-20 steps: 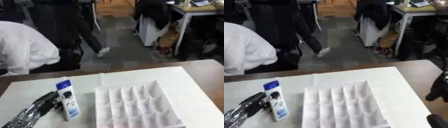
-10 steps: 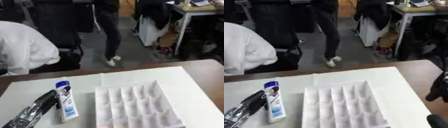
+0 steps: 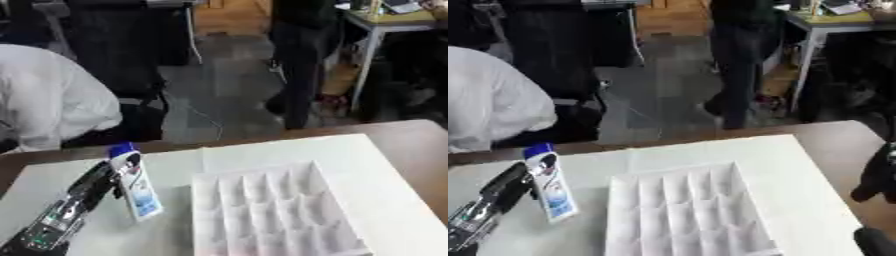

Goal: Pick up objects on the table and place them in the box.

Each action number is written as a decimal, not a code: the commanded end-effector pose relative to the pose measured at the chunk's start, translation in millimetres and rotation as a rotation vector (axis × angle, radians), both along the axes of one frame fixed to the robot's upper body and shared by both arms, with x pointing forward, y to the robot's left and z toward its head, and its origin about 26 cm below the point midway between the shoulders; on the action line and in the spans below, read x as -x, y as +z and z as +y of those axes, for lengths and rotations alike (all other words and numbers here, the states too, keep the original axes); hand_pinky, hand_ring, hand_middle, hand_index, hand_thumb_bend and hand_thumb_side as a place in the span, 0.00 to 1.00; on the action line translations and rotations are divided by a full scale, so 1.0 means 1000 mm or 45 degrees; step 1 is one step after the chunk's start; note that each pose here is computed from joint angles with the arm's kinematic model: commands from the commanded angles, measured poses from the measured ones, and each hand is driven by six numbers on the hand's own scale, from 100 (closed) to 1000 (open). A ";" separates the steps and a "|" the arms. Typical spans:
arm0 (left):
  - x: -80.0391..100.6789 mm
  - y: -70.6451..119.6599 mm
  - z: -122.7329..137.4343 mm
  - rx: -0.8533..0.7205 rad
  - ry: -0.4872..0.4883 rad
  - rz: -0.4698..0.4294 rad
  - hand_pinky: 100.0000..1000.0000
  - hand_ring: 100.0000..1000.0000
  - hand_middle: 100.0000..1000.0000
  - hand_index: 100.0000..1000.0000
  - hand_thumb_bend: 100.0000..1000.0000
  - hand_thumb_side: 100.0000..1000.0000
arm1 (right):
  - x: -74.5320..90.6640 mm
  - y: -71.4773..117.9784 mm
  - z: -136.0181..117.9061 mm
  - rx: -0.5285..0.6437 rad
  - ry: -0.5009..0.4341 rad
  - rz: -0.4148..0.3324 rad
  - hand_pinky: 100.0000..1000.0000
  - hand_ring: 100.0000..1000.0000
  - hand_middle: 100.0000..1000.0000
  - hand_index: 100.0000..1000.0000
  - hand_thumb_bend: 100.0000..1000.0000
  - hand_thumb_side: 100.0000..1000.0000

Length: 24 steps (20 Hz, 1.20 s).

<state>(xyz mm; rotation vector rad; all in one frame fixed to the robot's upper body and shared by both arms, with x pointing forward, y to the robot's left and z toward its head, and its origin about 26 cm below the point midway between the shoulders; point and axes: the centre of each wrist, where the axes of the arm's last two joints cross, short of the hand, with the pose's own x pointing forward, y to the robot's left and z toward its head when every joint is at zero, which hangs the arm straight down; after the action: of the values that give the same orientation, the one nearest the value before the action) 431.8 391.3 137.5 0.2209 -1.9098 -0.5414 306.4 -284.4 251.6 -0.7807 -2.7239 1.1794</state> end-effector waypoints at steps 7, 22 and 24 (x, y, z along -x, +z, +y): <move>0.006 0.080 -0.021 -0.018 -0.111 -0.268 0.00 0.00 0.00 0.25 0.00 0.79 | 0.004 0.008 -0.004 0.014 -0.016 -0.039 0.21 0.32 0.15 0.42 0.29 0.77; 0.007 0.107 -0.101 -0.136 -0.463 -0.315 0.00 0.00 0.00 0.27 0.00 0.80 | 0.003 0.013 0.000 0.022 0.014 -0.051 0.21 0.32 0.16 0.41 0.27 0.78; 0.004 0.103 -0.107 -0.174 -0.494 -0.304 0.00 0.00 0.00 0.27 0.00 0.81 | 0.002 0.014 0.002 0.018 0.022 -0.058 0.21 0.32 0.16 0.41 0.27 0.78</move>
<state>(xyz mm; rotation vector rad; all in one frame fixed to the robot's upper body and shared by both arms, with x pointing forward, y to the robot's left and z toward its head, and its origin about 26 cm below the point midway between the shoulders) 427.3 284.6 229.4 -0.0191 -2.1466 -0.9003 307.1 -282.8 255.9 -0.7786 -2.7410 1.1820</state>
